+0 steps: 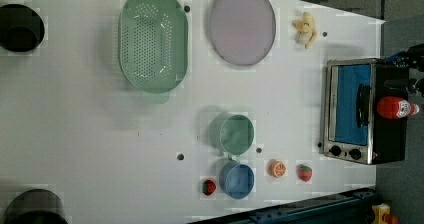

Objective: Pick Ketchup from oven and place it on table.

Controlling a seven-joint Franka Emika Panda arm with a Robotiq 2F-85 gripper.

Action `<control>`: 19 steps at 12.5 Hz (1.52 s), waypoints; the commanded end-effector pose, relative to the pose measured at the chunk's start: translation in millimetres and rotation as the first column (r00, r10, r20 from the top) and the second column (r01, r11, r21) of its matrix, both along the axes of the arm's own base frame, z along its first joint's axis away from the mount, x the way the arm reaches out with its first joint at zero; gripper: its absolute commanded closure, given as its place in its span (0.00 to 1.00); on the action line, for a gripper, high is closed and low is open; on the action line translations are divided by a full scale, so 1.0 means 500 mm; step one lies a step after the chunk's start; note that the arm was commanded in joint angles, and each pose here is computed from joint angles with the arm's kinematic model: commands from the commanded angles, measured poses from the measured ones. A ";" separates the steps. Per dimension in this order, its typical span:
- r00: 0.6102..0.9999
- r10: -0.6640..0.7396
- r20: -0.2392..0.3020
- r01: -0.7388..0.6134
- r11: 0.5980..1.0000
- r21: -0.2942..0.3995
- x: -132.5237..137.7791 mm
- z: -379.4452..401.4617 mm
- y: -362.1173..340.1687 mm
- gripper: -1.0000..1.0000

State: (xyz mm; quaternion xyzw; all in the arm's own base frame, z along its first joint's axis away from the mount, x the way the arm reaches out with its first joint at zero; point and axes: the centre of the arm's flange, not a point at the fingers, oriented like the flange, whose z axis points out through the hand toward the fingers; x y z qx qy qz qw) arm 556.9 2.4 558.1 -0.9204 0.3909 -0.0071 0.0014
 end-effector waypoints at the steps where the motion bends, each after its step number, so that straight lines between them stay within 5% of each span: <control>1: 0.995 -0.096 0.026 0.096 0.995 0.010 -0.216 0.188 -0.079 0.21; 3: 0.995 -0.099 0.027 0.099 0.995 0.010 -0.216 0.188 -0.083 0.00; 8: 0.968 -0.238 0.076 0.238 0.971 0.021 -0.208 0.176 -0.239 0.00; 13: 0.883 -0.468 0.038 0.467 0.884 0.033 -0.204 0.059 -0.502 0.00; 19: 0.791 -0.609 0.061 0.612 0.790 -0.046 -0.164 -0.136 -0.697 0.00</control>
